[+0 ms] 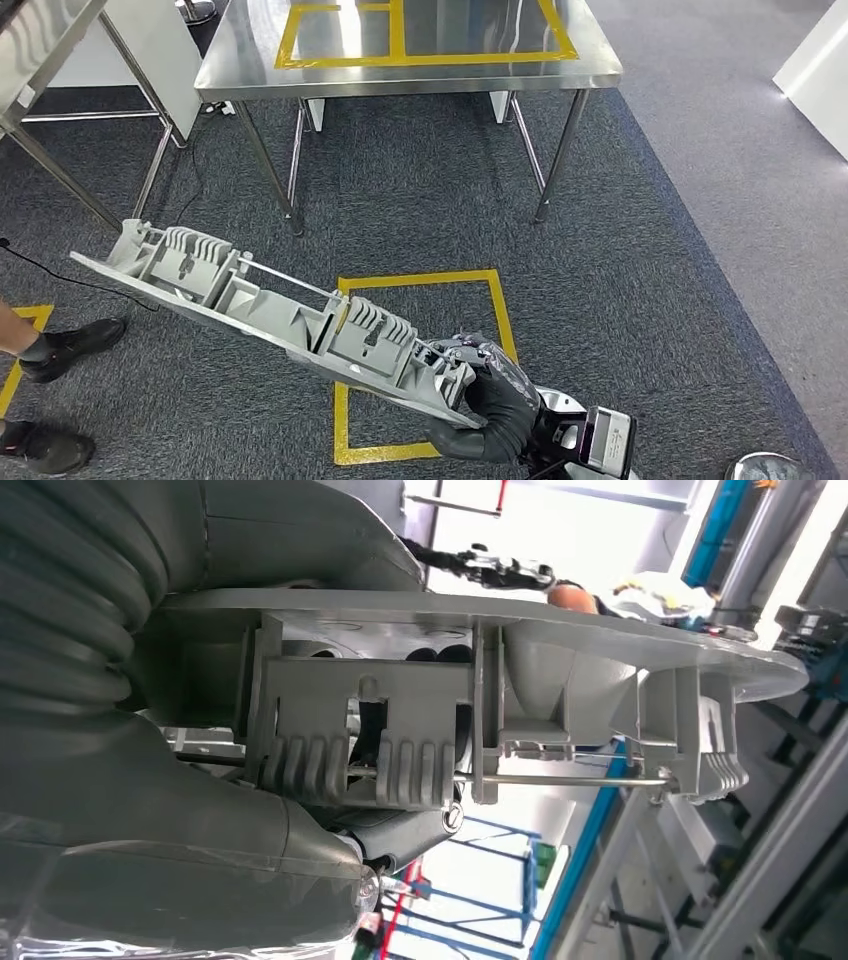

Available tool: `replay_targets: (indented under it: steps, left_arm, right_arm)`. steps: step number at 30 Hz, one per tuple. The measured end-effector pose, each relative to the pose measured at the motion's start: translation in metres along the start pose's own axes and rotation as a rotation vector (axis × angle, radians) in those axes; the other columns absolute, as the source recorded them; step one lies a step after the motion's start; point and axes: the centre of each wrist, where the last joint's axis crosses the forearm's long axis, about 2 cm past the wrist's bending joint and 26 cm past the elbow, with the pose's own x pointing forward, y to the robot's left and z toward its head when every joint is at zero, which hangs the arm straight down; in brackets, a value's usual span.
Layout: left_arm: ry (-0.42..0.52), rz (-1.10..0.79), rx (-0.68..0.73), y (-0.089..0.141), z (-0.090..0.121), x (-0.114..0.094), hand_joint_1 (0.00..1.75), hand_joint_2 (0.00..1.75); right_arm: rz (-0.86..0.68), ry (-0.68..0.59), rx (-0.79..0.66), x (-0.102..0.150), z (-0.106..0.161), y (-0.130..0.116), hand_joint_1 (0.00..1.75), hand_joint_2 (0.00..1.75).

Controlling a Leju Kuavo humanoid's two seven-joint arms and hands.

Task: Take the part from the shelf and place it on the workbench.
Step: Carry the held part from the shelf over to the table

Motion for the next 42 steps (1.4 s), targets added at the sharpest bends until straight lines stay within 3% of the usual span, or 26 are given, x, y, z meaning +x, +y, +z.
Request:
replay_targets:
  steps: [42]
  left_arm:
    - [-0.007,-0.015,-0.001,0.0051,0.0012,-0.0021,0.0,1.75]
  right_arm:
    - [0.001,0.008,0.003,-0.0017,-0.0016,-0.0027,1.75,1.75]
